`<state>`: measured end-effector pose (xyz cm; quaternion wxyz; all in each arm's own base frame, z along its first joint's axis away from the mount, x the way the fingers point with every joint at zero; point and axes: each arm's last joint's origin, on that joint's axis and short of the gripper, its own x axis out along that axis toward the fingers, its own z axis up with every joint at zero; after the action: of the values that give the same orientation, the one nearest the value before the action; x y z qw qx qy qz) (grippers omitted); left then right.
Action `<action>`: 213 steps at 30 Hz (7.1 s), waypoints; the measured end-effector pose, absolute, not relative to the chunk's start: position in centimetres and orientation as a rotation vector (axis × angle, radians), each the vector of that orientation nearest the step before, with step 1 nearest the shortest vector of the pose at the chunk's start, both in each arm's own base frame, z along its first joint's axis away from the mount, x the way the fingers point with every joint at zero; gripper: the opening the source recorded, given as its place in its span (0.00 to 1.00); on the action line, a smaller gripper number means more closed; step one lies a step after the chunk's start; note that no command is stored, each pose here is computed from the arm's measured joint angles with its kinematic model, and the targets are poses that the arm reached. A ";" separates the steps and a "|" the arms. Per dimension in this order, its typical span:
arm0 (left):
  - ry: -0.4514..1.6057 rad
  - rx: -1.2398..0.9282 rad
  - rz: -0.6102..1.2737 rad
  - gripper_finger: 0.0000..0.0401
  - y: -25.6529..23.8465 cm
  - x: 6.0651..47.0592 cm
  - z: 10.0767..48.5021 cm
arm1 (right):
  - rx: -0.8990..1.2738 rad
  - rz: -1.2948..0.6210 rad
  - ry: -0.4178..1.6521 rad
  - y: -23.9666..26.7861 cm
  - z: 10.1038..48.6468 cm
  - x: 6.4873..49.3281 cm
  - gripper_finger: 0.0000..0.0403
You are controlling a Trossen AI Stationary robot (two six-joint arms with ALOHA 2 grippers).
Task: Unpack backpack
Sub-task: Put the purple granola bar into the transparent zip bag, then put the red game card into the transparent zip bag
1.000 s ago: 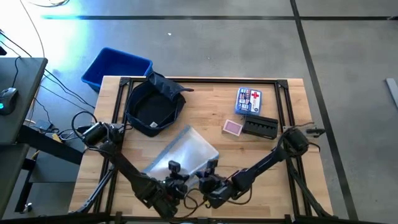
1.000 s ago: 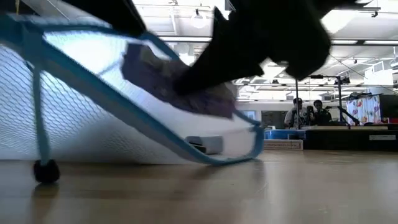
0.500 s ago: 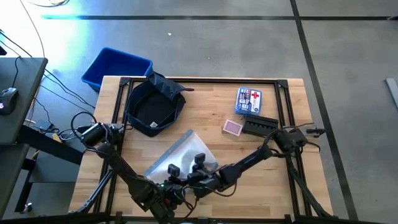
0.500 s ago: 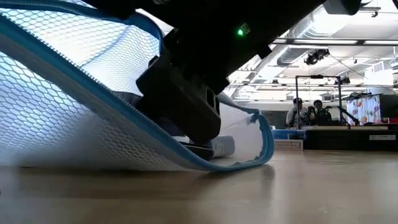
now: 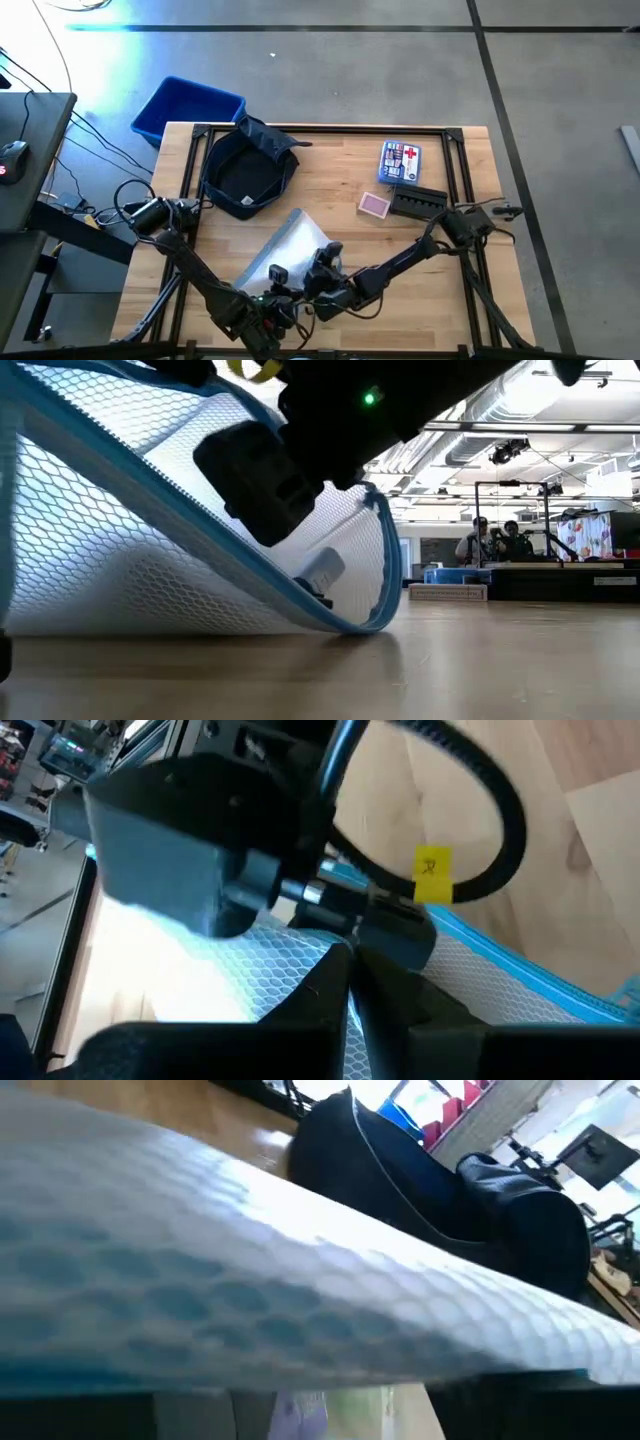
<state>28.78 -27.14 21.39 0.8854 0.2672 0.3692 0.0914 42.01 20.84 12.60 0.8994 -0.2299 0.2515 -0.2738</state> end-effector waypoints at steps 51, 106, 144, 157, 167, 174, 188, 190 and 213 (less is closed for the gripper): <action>0.671 0.398 0.339 0.00 -27.5 27.0 19.9 | 0.159 -0.728 1.625 -2.8 13.7 34.5 0.04; 0.705 0.382 0.327 0.00 -27.5 27.4 19.2 | 0.002 -0.035 1.681 7.1 16.0 36.2 0.92; 0.732 0.382 0.314 0.00 -27.5 27.5 18.9 | 0.143 -0.088 1.532 7.4 13.1 35.9 0.92; 0.730 0.385 0.314 0.00 -27.5 27.5 18.9 | 0.134 -0.146 1.502 9.3 13.6 34.0 0.70; 0.707 0.394 0.332 0.00 -27.5 27.5 18.9 | 0.313 -0.073 1.327 15.8 18.8 31.2 0.70; 0.664 0.417 0.354 0.00 -27.7 27.4 19.1 | 0.338 0.109 1.041 20.5 18.2 32.9 0.70; 0.605 0.506 0.373 0.00 -28.0 27.4 19.7 | 0.237 0.169 0.800 17.2 15.8 38.4 0.70; 0.586 0.510 0.381 0.00 -28.1 27.4 20.0 | 0.224 0.170 0.802 16.9 15.6 39.1 0.70; 0.594 0.526 0.331 0.00 -29.0 26.6 20.1 | 0.185 -0.174 0.693 12.3 17.2 46.3 0.91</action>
<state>26.64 -29.02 20.14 0.9090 0.2552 0.2879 0.1605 46.34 12.34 17.20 0.9326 0.0902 0.3389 -0.0849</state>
